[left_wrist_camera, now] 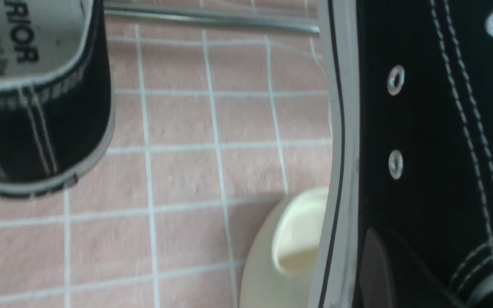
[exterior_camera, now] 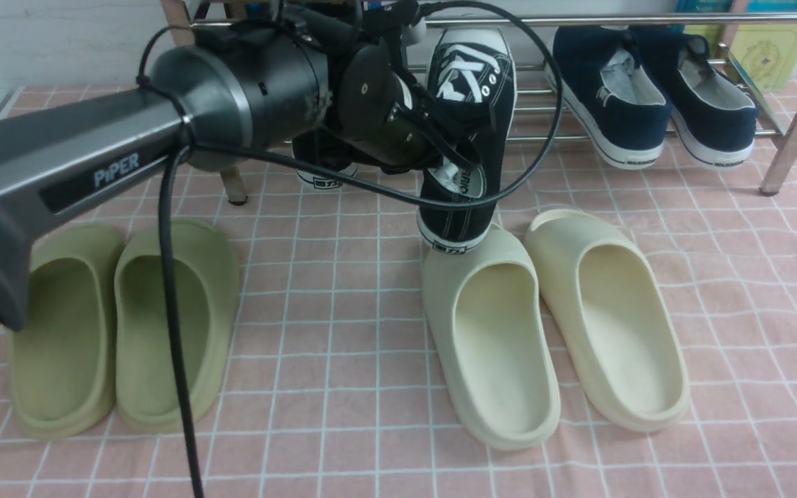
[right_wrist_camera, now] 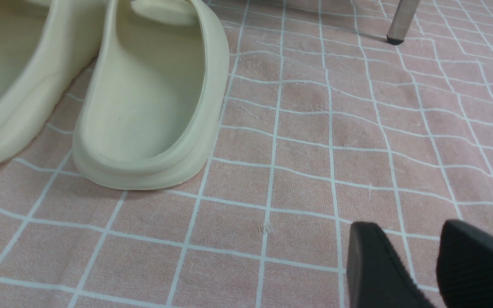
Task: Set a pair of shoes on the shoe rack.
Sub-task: Use the left arm to put a shoe into the shoe rack
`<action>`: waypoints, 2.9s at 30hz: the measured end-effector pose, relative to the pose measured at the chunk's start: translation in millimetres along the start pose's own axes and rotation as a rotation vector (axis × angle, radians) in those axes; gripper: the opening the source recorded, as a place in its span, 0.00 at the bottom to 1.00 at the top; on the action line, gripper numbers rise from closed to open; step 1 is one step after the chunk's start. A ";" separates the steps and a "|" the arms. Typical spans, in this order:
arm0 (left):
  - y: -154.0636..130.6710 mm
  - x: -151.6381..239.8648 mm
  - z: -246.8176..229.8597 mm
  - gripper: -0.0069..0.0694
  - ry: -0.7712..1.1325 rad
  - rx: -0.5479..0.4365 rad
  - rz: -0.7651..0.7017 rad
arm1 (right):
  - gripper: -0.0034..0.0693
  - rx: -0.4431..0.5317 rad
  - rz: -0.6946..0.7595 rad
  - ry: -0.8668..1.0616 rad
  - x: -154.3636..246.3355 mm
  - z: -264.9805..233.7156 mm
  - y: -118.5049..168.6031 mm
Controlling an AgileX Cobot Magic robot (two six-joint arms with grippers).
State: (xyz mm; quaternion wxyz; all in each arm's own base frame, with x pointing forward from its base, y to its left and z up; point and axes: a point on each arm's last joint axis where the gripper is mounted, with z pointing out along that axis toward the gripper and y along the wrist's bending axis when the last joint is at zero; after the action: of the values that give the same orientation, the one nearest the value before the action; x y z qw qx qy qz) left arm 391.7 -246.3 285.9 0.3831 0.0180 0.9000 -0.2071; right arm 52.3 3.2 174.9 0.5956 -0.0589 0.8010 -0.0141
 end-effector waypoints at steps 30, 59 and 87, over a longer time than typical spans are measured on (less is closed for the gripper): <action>47.0 -39.1 69.4 0.30 -0.078 -0.082 -0.117 | 0.37 0.000 0.000 0.000 0.0 0.0 0.0; -16.4 14.3 39.9 0.15 0.302 -0.139 0.367 | 0.37 0.000 -0.001 0.000 0.0 0.0 0.0; -38.4 -32.3 -78.3 0.14 0.153 -0.205 0.492 | 0.37 0.001 -0.001 0.000 0.0 0.0 0.0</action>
State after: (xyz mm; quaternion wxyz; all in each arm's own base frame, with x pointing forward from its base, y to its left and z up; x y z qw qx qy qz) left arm 353.7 -247.0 370.8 0.3524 0.2129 0.9112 -0.0138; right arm 52.3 3.2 174.9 0.5955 -0.0593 0.8010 -0.0148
